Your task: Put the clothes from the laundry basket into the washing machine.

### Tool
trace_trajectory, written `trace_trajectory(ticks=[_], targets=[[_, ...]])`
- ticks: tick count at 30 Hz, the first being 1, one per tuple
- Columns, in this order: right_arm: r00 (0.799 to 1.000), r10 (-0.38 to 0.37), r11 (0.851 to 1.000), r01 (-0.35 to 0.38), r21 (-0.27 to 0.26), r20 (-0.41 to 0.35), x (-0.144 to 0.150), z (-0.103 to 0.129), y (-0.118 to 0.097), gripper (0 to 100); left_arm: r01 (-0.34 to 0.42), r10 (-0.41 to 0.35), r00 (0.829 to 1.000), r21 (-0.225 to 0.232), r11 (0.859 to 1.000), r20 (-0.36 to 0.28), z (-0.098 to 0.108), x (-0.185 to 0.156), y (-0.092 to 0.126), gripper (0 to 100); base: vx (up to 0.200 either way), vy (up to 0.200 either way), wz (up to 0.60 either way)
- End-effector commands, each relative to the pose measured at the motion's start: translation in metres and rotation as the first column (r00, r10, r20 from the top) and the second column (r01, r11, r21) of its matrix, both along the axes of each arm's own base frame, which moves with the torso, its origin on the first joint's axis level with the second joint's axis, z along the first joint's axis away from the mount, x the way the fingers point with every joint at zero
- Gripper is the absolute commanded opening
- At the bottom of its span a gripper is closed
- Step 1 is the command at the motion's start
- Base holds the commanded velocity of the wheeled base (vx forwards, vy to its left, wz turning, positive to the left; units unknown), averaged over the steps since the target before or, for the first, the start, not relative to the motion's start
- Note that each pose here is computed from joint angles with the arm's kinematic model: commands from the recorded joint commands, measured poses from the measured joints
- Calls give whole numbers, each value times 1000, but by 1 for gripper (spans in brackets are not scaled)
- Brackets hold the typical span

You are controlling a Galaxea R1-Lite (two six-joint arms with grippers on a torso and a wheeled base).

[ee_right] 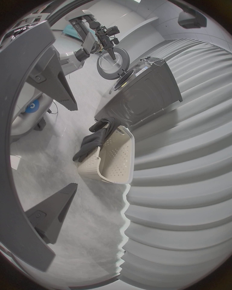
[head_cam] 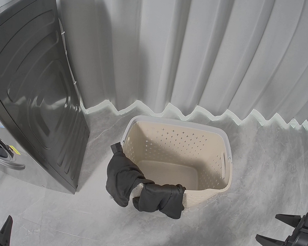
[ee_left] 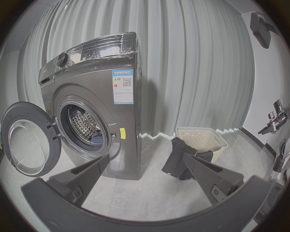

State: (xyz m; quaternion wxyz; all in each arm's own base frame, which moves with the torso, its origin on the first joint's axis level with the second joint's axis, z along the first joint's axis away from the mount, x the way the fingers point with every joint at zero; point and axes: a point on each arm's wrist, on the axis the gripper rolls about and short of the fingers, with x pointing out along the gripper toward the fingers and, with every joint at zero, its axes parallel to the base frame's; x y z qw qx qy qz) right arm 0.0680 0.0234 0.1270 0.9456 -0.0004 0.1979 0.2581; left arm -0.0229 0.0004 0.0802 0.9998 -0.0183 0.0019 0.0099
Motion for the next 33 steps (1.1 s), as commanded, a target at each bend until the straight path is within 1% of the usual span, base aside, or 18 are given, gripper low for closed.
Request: trace_trajectory(ticks=[1,5,7,8,9,11,13,14,15,16,18,20,22,27,30,32,33], targets=[[989,36,999,-38,-7,-140,25,-11,11,100,0,0,1000,0,1000,0,-5,0,0,100,0,0,0],[986,38,999,-38,3,-161,43,-14,18,100,0,0,1000,0,1000,0,-5,0,0,100,0,0,0],[984,50,999,-45,31,-172,52,-15,24,100,0,0,1000,0,1000,0,-5,0,0,100,0,0,0],[983,50,998,-44,34,-174,52,-15,25,100,0,0,1000,-2,1000,0,-5,0,0,100,0,0,0],[979,51,997,-38,68,-199,58,-17,32,100,0,0,1000,-2,1000,0,-5,0,0,100,0,0,0],[970,28,997,-9,80,-240,64,-21,41,100,0,0,1000,-2,1000,0,-5,0,0,100,0,0,0],[966,8,997,12,74,-259,67,-25,51,100,0,0,1000,0,1000,0,-5,0,0,100,0,0,0],[966,6,997,14,74,-260,67,-26,53,100,0,0,1000,-2,1000,0,-5,0,0,100,0,0,0],[964,1,997,21,78,-264,70,-29,65,100,0,0,1000,-2,1000,0,-5,0,0,100,0,0,0],[964,1,997,21,80,-267,71,-31,70,100,0,0,1000,-2,1000,0,-5,0,0,100,0,0,0],[965,-3,996,26,85,-262,76,-33,79,100,0,0,1000,-2,1000,0,-5,0,0,100,0,0,0],[966,-18,996,39,75,-257,84,-38,89,100,0,0,1000,-2,1000,0,-5,0,0,100,0,0,0],[966,-30,997,48,67,-257,90,-42,95,100,0,0,1000,-2,1000,0,-5,0,0,100,0,0,0],[968,-25,997,43,70,-248,102,-47,106,100,0,0,1000,-2,1000,0,-5,0,0,100,0,0,0],[965,-31,997,48,59,-261,114,-54,115,100,0,0,1000,-2,1000,0,-5,0,0,100,0,0,0],[964,-42,997,57,50,-261,118,-57,118,100,0,0,1000,-2,1000,0,-5,0,0,100,0,0,0],[963,-66,996,80,43,-262,124,-61,125,100,0,0,1000,-2,1000,-2,-5,0,0,100,0,0,0]])
